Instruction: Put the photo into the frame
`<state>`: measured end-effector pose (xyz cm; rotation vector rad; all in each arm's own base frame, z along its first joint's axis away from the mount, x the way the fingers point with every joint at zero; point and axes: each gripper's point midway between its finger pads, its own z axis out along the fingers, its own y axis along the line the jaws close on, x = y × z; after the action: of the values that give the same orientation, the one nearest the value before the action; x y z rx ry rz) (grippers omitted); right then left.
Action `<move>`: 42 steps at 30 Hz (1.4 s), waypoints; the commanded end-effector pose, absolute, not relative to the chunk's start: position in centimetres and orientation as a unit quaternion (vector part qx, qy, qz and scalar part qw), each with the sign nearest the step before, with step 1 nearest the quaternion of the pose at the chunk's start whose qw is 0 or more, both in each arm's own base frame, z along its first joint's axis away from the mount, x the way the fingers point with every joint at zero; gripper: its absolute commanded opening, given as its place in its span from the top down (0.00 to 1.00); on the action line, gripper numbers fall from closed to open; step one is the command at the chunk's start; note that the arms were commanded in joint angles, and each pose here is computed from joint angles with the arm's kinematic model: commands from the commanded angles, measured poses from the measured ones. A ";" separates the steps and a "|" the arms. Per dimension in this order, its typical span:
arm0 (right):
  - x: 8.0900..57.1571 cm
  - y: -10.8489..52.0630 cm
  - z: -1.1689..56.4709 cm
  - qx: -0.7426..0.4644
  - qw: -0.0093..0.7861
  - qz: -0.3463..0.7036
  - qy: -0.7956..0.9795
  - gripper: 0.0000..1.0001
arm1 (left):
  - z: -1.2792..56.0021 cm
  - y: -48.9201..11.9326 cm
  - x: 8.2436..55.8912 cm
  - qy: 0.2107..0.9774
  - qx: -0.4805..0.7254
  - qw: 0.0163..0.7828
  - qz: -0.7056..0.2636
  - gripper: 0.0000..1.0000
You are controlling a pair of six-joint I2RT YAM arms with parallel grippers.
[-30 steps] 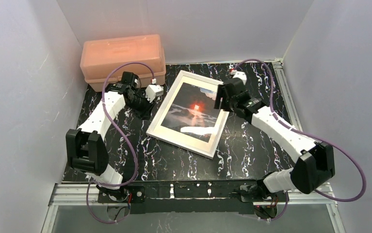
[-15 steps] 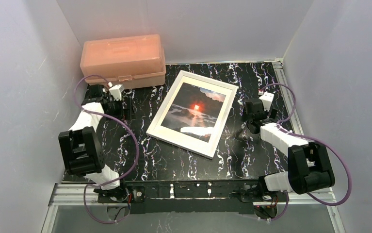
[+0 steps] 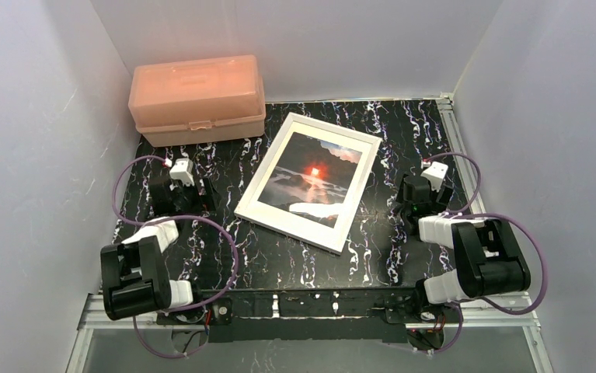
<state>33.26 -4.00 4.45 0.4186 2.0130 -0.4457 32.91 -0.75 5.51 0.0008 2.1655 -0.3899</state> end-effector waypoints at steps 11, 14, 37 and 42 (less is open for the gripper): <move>36.1 -4.9 8.1 0.151 0.591 -0.185 0.770 0.01 | 7.3 0.8 37.0 0.821 -0.039 0.552 -0.139 0.02; 36.0 -5.2 8.6 0.174 0.599 -0.182 0.760 0.01 | 7.3 1.3 37.4 0.816 -0.044 0.563 -0.125 0.02; 36.9 -2.4 6.4 0.082 0.627 -0.129 0.764 0.01 | 5.9 -1.6 36.7 0.801 0.046 0.593 -0.068 0.02; 36.9 -2.5 6.3 0.083 0.626 -0.130 0.765 0.01 | 5.8 -1.5 36.8 0.802 0.045 0.592 -0.067 0.02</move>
<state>36.42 -2.56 5.19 0.1792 1.7983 -0.3143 36.02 -2.03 4.67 0.1020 1.9036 -0.1895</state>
